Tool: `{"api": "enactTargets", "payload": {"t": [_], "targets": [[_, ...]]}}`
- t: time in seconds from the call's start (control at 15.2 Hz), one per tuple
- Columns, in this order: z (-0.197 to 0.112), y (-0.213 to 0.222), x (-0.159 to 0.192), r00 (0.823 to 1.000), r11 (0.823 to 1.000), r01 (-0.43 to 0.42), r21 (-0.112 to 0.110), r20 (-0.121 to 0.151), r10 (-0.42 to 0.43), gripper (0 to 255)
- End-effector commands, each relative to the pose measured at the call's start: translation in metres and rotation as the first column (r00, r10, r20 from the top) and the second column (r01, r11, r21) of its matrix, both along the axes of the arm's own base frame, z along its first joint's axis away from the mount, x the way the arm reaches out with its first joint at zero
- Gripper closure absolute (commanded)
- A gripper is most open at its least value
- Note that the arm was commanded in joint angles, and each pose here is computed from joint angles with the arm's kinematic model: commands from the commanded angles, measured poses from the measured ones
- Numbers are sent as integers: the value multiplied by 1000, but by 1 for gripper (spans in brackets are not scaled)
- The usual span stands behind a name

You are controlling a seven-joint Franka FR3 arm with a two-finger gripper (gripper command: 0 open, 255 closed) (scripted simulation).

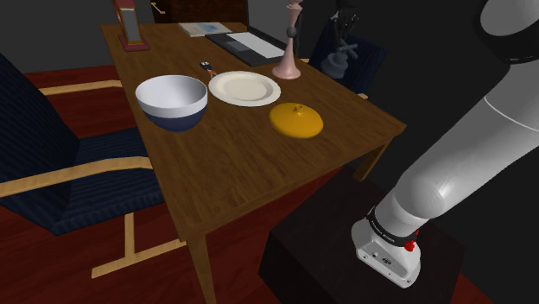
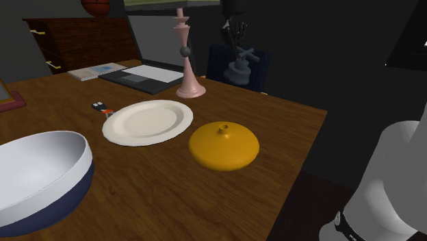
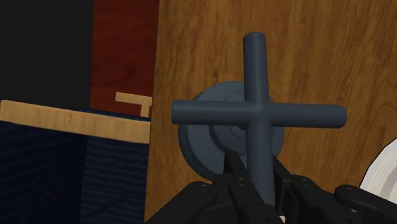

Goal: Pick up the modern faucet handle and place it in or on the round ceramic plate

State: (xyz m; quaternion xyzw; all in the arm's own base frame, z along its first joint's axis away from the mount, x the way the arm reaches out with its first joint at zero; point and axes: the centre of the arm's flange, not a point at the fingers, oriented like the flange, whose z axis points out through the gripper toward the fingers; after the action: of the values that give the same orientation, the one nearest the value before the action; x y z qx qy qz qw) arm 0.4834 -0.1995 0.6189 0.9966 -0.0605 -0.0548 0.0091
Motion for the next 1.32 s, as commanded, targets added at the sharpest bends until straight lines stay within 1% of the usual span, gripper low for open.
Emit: {"api": "enactTargets", "payload": {"t": [0.0,1.25], "targets": [[1,25,14,1000,1000,-2,1,-1,2,255],[14,242,140,1000,1000,-2,1,-1,2,255]]}}
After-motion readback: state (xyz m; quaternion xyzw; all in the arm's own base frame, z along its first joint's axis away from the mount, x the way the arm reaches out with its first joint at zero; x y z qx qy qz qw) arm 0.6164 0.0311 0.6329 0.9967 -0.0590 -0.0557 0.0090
